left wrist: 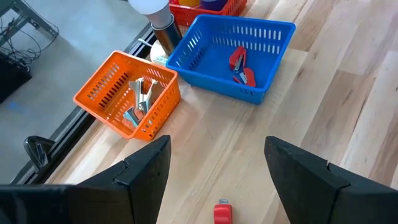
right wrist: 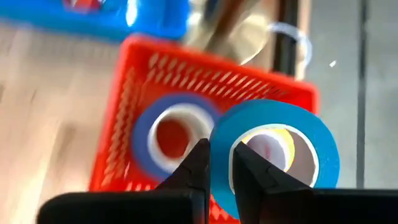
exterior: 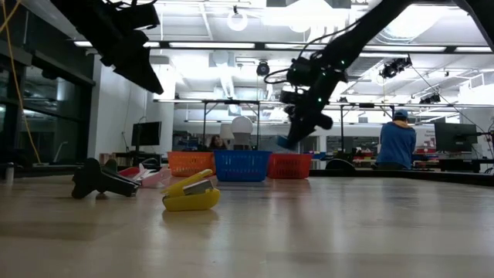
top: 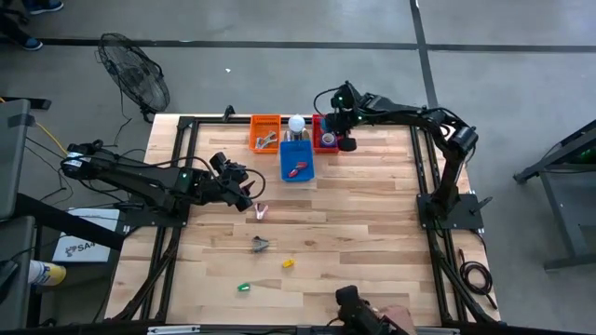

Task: Pick and place Stapler, Stapler remover, tape
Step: Put the light blue tape into the red basket

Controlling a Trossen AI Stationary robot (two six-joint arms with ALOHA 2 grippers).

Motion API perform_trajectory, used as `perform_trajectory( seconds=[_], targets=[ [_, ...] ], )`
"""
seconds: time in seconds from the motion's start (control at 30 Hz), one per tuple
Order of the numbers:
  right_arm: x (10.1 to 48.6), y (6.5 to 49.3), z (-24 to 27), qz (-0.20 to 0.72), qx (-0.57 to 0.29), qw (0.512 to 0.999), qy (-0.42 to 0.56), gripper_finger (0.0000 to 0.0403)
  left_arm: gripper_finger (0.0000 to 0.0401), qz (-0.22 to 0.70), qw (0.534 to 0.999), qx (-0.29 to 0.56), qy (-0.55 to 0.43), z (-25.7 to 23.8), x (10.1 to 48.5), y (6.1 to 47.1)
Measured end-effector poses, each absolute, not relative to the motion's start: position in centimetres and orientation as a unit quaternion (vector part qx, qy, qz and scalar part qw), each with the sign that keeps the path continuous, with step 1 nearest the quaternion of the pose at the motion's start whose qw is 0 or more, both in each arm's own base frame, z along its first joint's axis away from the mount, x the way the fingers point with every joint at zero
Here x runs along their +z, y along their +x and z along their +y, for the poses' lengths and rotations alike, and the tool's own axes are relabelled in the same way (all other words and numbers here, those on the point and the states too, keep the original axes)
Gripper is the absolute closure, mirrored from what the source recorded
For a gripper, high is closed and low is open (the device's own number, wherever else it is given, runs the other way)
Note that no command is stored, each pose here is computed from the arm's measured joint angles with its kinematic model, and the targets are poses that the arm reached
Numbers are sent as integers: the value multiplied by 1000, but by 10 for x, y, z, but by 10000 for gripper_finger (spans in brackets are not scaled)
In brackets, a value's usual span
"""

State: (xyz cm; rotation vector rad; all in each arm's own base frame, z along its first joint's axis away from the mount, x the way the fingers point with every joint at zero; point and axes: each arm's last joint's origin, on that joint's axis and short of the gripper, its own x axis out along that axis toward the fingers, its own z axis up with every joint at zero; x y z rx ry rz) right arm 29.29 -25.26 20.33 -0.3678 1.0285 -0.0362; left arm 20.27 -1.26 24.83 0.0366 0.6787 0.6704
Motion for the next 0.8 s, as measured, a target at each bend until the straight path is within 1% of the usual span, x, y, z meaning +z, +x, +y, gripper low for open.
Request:
perform_trajectory(
  seconds=[0.07, 0.17, 0.3, 0.47, 0.63, 0.8],
  targets=[
    [207, 297, -247, 517, 4, 833, -194, 373, 146, 327, 888, 323, 18, -13, 248, 203],
    [217, 307, -239, 532, 27, 817, -222, 373, 146, 326, 888, 323, 17, -13, 248, 203],
    [231, 320, -234, 538, 22, 805, -249, 373, 146, 325, 889, 322, 17, -13, 249, 203],
    [227, 319, -243, 561, 25, 804, -196, 373, 146, 324, 890, 319, 14, -13, 249, 203],
    [216, 318, -260, 564, 6, 812, -149, 373, 146, 324, 890, 319, 14, -13, 249, 203],
    [210, 318, -265, 569, -1, 813, -127, 373, 146, 324, 890, 319, 14, -13, 249, 203]
  ],
)
